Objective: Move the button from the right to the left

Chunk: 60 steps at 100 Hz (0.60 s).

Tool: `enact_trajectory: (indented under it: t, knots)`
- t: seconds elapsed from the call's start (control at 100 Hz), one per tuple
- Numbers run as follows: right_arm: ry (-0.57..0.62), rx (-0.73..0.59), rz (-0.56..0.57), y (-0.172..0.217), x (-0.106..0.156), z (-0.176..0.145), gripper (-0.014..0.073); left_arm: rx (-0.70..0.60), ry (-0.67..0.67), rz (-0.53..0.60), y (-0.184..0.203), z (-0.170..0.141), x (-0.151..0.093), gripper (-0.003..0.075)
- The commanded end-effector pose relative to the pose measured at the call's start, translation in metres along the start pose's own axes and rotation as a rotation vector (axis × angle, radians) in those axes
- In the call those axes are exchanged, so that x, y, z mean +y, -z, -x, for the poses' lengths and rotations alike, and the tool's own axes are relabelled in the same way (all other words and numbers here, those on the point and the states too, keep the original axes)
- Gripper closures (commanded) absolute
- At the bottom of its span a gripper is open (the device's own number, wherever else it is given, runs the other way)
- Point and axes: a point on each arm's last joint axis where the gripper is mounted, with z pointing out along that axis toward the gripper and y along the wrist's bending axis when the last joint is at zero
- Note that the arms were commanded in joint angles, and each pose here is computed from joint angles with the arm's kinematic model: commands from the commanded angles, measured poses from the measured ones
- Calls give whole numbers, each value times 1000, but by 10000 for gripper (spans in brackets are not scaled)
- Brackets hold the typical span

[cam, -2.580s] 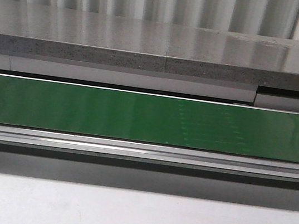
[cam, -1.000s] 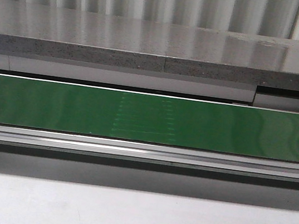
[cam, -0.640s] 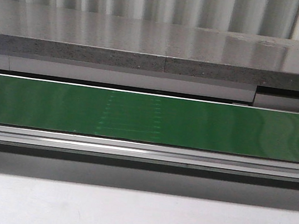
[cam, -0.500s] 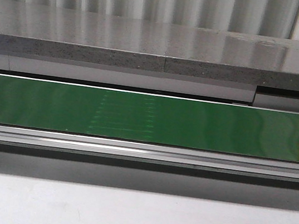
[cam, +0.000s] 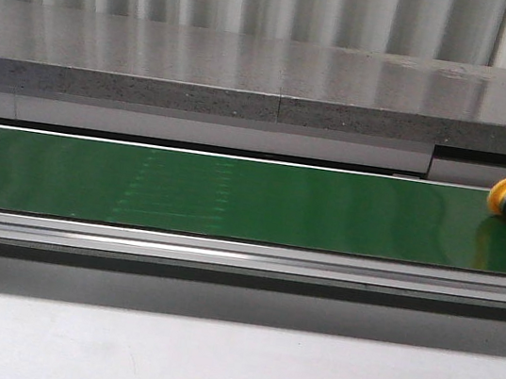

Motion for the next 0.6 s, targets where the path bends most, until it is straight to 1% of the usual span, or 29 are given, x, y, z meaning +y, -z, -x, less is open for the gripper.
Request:
enact_trajectory:
  t: [0.0, 0.05, 0.1, 0.15, 0.17, 0.29, 0.39, 0.44, 0.59]
  knots:
    - [6, -93, -12, 6, -1, 12, -24, -91, 12, -9, 2, 1, 0, 740]
    - [6, -100, -14, 6, -1, 13, 23, -91, 12, -9, 2, 1, 0, 740]
    - [6, -104, -15, 6, -1, 13, 92, -91, 12, -9, 2, 1, 0, 740]
    - [6, -104, -15, 6, -1, 13, 193, -91, 12, -9, 2, 1, 0, 740]
    - [6, -104, -15, 6, -1, 13, 221, -91, 12, -9, 2, 1, 0, 740]
    - [6, -105, -15, 6, -1, 13, 489, -91, 12, -9, 2, 1, 0, 740]
    - [6, -104, -15, 6, -1, 13, 668, -99, 12, -10, 2, 2, 0, 740]
    - [6, -103, -15, 6, -1, 13, 657, -113, 6, -11, 2, 3, 0, 740]
    - [6, -103, -15, 6, -1, 13, 662, -181, -19, -18, 4, 12, -1, 740]
